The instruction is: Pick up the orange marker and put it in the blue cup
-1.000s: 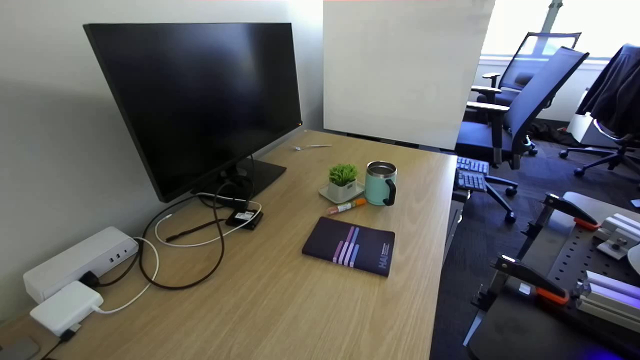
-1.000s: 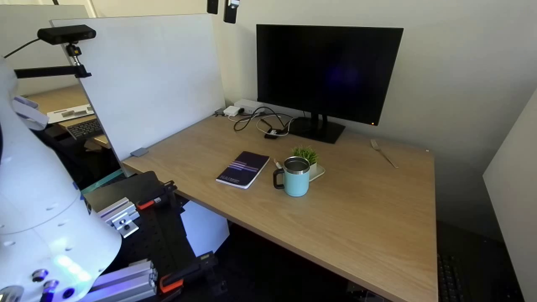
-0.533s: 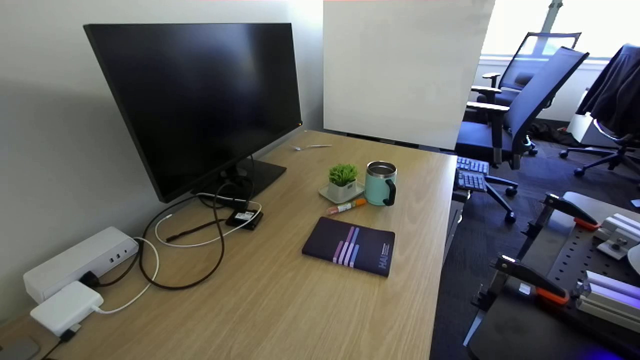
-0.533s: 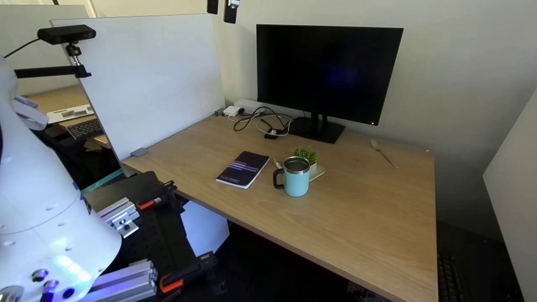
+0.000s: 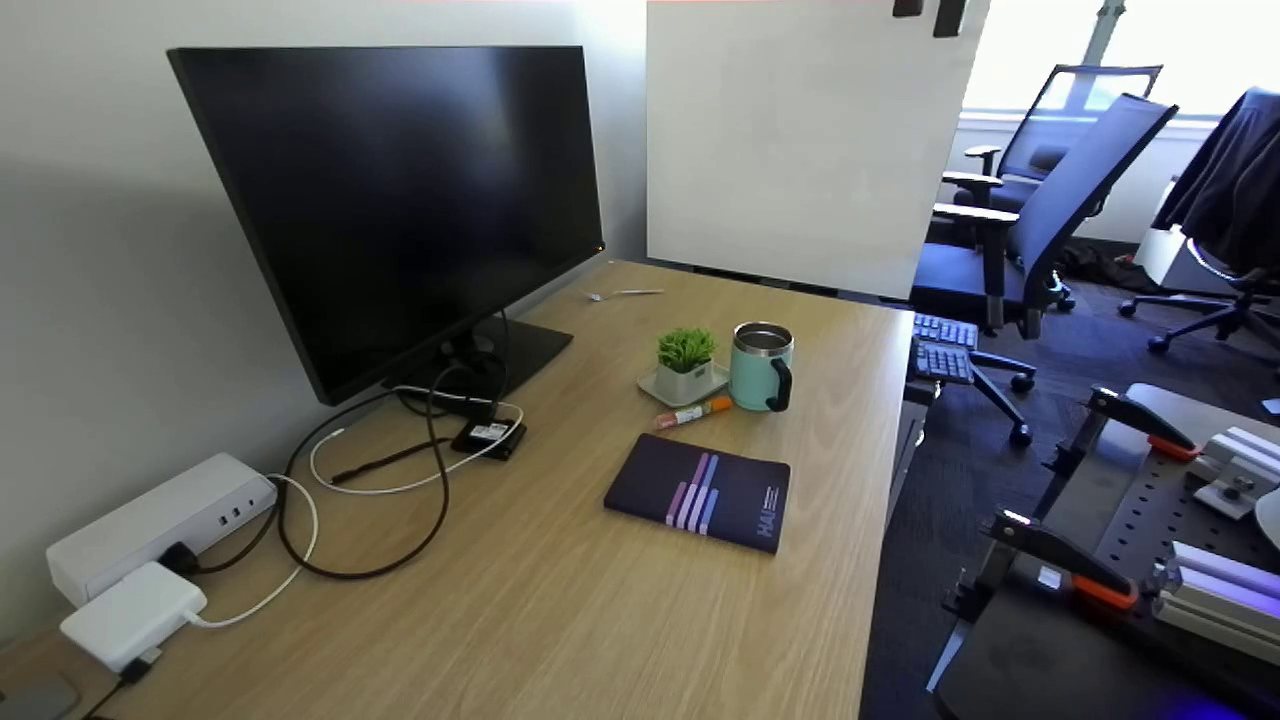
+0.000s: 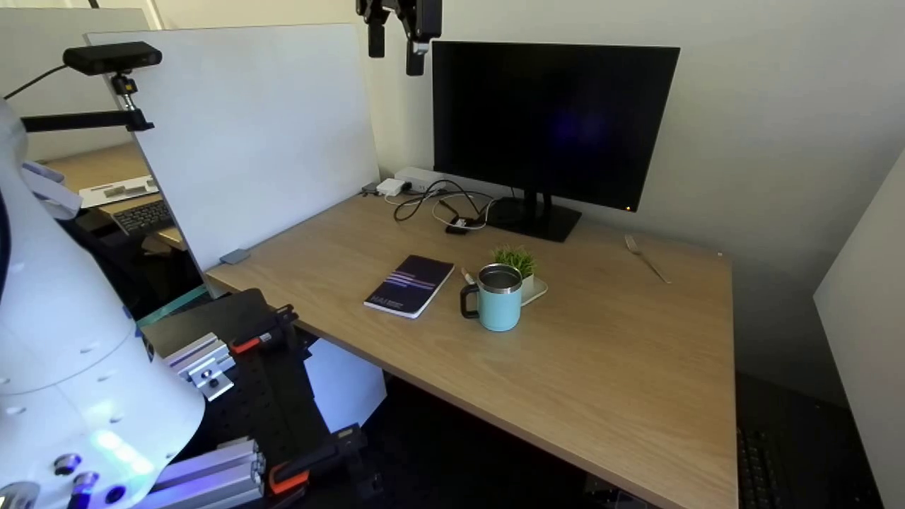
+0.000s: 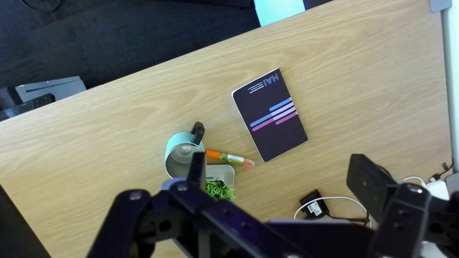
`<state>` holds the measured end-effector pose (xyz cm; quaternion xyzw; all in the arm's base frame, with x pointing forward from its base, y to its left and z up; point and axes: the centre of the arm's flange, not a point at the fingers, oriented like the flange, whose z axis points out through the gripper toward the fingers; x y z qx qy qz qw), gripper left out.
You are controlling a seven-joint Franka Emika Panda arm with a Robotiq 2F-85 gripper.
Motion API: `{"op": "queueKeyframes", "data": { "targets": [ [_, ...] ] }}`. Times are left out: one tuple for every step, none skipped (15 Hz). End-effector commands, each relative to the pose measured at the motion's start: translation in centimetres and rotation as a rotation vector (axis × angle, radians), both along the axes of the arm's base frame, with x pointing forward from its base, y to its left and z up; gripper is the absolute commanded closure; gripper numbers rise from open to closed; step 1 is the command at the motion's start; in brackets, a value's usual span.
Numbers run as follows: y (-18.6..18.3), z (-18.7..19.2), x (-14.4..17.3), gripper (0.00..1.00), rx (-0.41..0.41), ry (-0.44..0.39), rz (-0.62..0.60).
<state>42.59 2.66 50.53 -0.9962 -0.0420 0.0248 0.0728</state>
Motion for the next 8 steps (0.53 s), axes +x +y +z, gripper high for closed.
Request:
{"op": "queueKeyframes", "data": {
  "targets": [
    [1.5,-2.7,0.7,0.00,0.006,-0.066,0.089],
    [2.2,-3.5,0.9,0.00,0.002,-0.079,0.114],
    [2.9,-4.3,1.1,0.00,-0.004,-0.089,0.141],
    [3.6,-5.2,1.3,0.00,-0.008,-0.104,0.169],
    [4.2,-6.3,1.7,0.00,-0.014,-0.114,0.190],
    [4.8,-7.5,2.2,0.00,-0.019,-0.122,0.211],
    [5.3,-8.8,2.6,0.00,-0.022,-0.127,0.233],
    [5.8,-9.9,2.9,0.00,-0.023,-0.132,0.253]
  ]
}}
